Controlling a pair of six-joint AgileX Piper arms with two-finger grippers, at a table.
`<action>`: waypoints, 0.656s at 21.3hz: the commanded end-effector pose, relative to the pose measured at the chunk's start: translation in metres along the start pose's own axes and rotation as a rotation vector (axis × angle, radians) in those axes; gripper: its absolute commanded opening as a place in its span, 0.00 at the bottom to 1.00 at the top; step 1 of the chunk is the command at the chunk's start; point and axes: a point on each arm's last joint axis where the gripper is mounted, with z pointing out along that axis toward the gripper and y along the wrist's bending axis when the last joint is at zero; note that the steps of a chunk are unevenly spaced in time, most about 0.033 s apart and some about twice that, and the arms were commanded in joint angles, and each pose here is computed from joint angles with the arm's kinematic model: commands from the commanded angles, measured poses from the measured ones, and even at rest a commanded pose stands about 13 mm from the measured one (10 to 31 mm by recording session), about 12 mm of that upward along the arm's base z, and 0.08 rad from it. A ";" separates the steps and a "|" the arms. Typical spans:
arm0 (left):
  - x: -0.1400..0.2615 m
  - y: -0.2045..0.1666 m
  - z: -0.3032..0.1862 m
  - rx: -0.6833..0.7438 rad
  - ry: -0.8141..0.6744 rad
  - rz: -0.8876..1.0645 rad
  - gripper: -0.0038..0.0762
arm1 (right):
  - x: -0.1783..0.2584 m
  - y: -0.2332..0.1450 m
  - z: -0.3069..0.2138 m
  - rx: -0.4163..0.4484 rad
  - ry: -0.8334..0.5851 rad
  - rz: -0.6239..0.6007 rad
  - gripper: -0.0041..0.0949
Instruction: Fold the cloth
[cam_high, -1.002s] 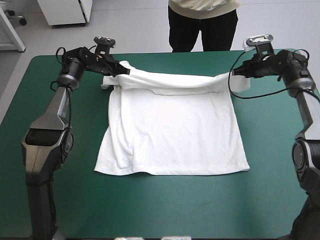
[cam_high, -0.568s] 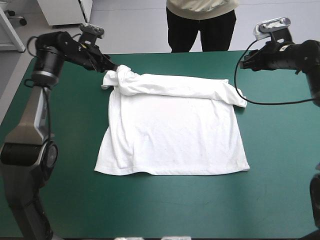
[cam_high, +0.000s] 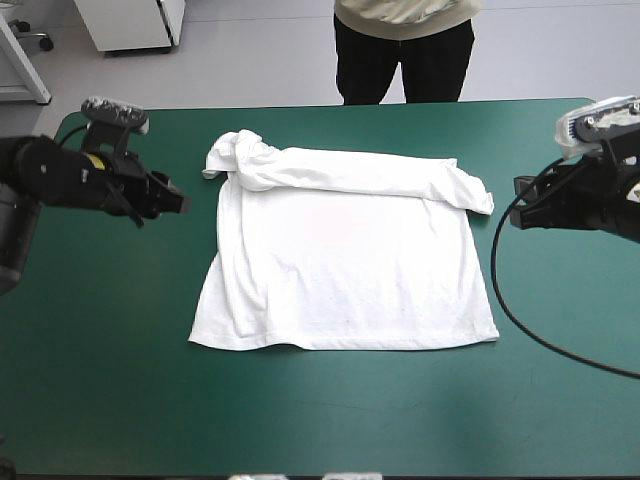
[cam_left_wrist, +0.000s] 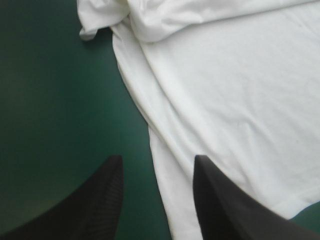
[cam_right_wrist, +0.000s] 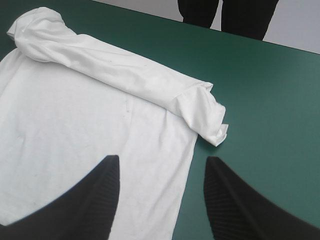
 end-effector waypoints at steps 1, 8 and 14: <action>0.038 -0.009 -0.003 -0.015 -0.093 -0.067 0.46 | 0.005 0.008 -0.024 0.023 -0.109 0.012 0.53; 0.133 -0.009 0.093 -0.001 0.162 -0.155 0.46 | 0.020 0.011 -0.021 0.006 -0.061 0.025 0.53; 0.149 -0.010 0.127 0.050 0.230 -0.157 0.46 | 0.019 0.011 -0.021 0.006 -0.073 0.027 0.53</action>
